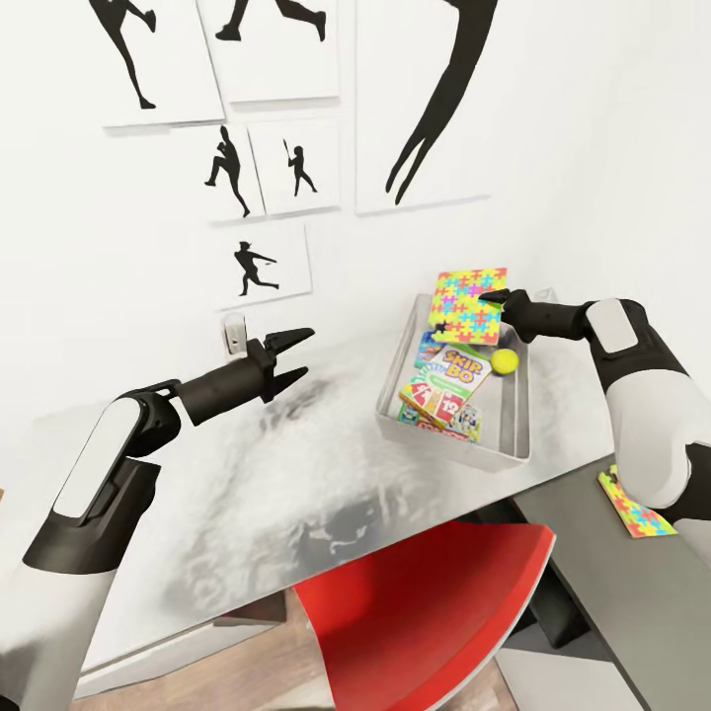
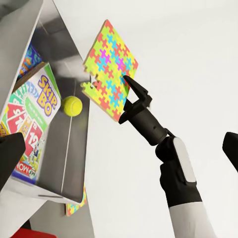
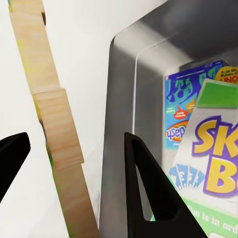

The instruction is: Put all the toys in the child's room - the three board games (two on the bed and one on the table), the two jigsaw puzzles on the table, and the tennis ball on the table - inside the toy box on the table in the child's room.

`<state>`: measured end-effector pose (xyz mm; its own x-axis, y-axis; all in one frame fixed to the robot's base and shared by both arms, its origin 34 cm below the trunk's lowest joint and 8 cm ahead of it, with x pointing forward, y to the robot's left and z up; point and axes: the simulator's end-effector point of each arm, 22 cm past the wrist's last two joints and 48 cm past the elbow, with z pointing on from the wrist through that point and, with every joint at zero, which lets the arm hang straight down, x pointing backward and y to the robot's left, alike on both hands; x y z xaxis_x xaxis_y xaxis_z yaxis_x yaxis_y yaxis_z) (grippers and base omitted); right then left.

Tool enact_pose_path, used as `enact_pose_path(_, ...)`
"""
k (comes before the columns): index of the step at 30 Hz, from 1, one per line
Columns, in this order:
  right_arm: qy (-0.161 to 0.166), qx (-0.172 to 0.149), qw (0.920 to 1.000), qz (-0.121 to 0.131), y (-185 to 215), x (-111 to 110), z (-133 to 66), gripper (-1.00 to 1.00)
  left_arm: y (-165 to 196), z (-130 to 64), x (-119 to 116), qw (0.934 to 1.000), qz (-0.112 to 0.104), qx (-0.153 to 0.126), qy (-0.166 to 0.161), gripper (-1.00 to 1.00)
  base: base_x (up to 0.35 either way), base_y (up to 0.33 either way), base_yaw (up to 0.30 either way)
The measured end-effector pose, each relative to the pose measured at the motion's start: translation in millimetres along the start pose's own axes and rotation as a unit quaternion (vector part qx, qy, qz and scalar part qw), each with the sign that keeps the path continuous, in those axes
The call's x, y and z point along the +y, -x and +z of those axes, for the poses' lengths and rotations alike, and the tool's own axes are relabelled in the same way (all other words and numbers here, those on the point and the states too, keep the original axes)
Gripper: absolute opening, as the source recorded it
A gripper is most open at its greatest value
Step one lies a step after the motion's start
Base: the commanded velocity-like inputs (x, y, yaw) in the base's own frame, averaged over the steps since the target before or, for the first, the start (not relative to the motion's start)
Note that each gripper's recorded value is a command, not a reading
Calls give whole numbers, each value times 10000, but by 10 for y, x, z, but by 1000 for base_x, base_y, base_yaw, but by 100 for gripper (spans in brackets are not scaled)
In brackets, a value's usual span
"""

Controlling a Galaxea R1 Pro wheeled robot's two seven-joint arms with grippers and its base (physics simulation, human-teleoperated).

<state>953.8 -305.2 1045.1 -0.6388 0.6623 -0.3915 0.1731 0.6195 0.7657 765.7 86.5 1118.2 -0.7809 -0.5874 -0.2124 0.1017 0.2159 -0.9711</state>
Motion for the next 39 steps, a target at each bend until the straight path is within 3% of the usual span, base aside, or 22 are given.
enact_pose_path(39, -43, 2, 10000, 5, -4, -54, 11, -100, 16, 14, 9, 10000, 15, 1, 13, 100, 32, 0, 0)
